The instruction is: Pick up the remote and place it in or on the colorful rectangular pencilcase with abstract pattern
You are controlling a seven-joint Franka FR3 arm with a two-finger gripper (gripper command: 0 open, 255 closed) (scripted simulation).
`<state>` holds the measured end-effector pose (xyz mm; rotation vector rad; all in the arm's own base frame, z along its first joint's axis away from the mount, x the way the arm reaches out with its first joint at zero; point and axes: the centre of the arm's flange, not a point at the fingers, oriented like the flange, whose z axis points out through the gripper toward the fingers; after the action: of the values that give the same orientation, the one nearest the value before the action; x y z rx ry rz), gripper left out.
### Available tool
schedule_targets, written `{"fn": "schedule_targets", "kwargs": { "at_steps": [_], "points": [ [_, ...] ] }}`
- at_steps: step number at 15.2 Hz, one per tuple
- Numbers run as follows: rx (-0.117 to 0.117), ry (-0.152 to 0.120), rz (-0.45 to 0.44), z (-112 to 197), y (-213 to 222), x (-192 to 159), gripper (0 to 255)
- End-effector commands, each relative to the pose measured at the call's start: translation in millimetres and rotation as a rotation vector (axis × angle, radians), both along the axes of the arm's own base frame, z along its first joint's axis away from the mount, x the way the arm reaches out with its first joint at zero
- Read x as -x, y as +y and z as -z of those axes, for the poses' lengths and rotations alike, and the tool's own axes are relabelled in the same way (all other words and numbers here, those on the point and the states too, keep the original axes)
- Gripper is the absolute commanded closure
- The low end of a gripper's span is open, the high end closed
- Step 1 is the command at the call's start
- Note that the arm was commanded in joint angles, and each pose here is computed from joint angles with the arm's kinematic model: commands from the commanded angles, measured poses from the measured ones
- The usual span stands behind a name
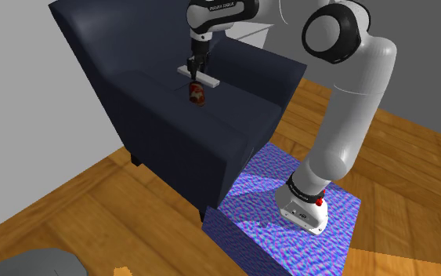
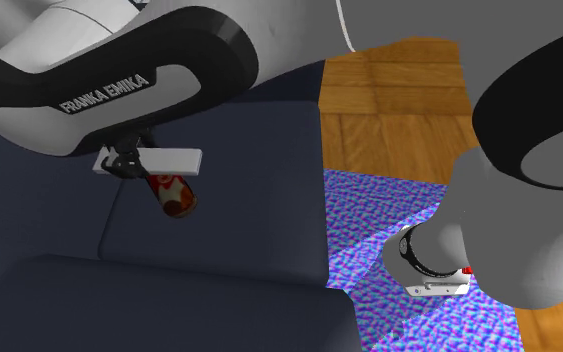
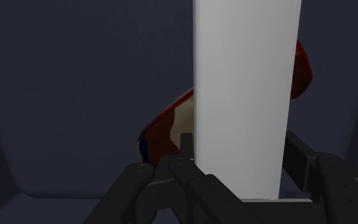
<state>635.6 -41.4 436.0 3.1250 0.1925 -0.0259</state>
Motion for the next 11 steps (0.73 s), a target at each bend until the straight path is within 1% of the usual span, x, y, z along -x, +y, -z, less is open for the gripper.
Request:
{"fn": "schedule_targets", "kwargs": {
  "at_steps": [1, 9, 11],
  "points": [
    [0.000, -0.001, 0.000, 9.7, -0.2, -1.8, 255],
    [0.000, -0.001, 0.000, 52.0, -0.2, -1.9, 255],
    [0.000, -0.001, 0.000, 53.5, -0.2, -1.9, 255]
  ]
}}
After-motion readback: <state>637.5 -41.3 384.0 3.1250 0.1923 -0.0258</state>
